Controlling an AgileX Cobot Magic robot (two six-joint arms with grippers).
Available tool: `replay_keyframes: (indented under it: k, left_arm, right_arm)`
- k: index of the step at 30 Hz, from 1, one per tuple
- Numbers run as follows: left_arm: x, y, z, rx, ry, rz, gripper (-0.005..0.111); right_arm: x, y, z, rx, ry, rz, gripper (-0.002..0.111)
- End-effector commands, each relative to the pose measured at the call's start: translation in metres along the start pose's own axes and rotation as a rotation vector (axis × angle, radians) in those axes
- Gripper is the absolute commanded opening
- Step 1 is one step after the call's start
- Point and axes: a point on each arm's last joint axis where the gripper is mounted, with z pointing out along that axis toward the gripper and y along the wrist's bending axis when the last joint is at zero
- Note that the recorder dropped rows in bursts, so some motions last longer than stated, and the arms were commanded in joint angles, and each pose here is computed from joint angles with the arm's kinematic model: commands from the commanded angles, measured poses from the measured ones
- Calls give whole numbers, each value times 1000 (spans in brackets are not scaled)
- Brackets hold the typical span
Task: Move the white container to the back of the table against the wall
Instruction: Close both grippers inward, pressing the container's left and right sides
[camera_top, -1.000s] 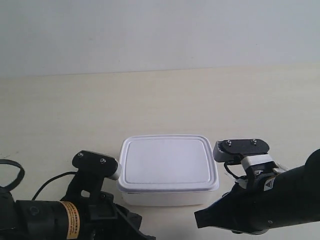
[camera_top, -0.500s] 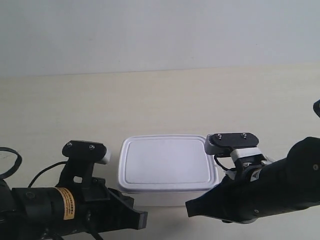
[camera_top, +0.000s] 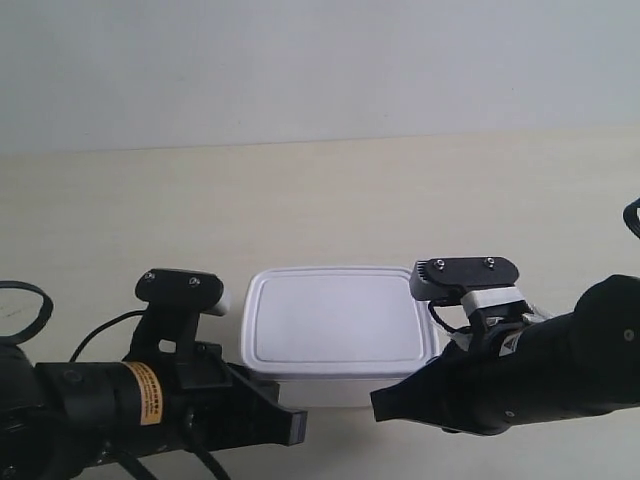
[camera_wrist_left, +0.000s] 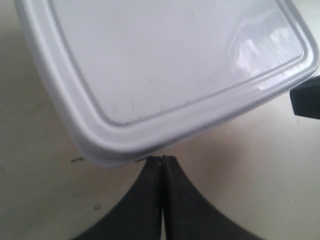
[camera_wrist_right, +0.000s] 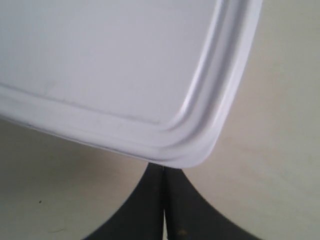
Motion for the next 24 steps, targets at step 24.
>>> replay_keyframes:
  k: [24]
  left_arm:
    - [-19,1,38,-36,14,26,0]
  right_arm:
    - [-10,-1,0,20,-95,-30,0]
